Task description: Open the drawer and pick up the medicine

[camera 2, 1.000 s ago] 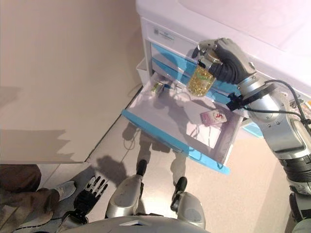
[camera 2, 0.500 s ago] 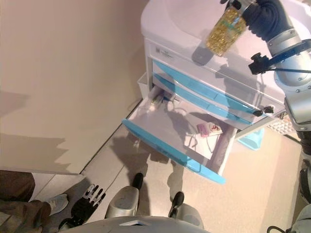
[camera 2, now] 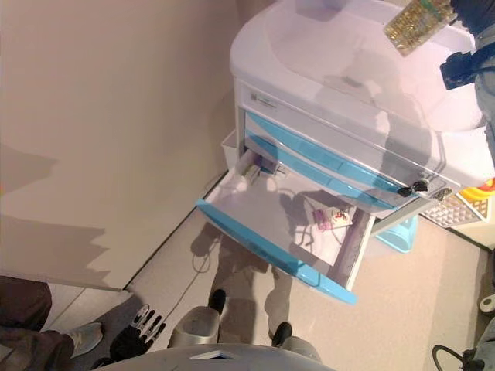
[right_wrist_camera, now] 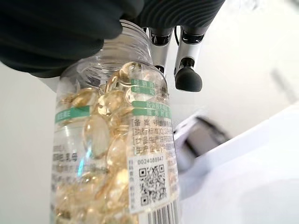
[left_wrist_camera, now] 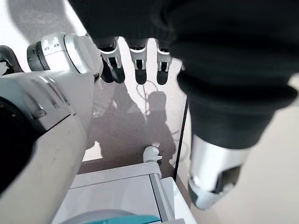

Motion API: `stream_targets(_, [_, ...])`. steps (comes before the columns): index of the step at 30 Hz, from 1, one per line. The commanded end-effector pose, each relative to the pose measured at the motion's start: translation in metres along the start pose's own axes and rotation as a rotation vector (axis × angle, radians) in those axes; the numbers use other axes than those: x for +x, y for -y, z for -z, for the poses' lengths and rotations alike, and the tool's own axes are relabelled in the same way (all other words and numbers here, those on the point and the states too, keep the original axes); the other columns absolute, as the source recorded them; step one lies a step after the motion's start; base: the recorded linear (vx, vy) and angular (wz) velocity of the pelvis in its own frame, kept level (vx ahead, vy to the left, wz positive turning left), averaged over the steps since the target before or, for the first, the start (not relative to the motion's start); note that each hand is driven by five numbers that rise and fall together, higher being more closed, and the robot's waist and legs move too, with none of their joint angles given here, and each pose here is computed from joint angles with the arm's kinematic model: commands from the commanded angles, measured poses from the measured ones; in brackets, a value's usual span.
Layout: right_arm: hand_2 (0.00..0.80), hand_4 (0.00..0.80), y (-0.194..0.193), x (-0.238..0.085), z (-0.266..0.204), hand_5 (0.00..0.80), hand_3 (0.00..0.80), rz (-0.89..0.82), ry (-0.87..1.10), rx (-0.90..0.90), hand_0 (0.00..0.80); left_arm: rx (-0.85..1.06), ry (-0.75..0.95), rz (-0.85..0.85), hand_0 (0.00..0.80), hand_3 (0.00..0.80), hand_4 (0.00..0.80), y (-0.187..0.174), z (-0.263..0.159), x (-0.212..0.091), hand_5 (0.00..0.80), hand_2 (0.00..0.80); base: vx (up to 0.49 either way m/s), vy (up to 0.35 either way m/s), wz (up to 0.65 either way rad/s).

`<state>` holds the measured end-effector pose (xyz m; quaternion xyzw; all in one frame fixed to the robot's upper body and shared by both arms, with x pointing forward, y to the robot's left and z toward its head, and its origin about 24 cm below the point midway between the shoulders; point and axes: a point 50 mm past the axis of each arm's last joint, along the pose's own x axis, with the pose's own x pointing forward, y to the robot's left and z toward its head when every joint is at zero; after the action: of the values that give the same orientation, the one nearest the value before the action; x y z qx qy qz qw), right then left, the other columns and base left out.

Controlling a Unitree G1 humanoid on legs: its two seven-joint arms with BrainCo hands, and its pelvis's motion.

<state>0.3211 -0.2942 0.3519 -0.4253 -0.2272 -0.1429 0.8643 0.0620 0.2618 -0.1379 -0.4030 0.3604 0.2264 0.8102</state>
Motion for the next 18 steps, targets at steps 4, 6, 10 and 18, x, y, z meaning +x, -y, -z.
stream_targets(4, [0.800, 0.800, 0.028, 0.007, -0.012, 0.800, 0.800, 0.063, 0.027, -0.310, 0.800, 0.079, -0.025, -0.091, 0.000, 0.000, 0.000, -0.025, -0.012, -0.016, 0.000, 0.000, 0.000, 0.000, 0.00])
stream_targets(6, [0.800, 0.800, 0.023, 0.007, -0.003, 0.800, 0.800, 0.034, 0.000, -0.366, 0.800, 0.081, -0.027, -0.092, 0.000, 0.000, 0.000, -0.023, -0.012, -0.015, 0.000, 0.000, 0.000, 0.000, 0.00])
stream_targets(10, [0.800, 0.800, 0.013, 0.004, 0.013, 0.800, 0.800, -0.003, -0.046, -0.435, 0.800, 0.082, -0.029, -0.091, 0.000, 0.000, 0.000, -0.021, -0.012, -0.014, 0.000, 0.000, 0.000, 0.000, 0.00])
stream_targets(18, [0.800, 0.800, -0.015, -0.004, 0.039, 0.800, 0.800, -0.030, -0.070, -0.535, 0.800, 0.094, -0.043, -0.087, 0.000, 0.000, 0.000, -0.020, -0.009, -0.014, 0.000, 0.000, 0.000, 0.000, 0.00])
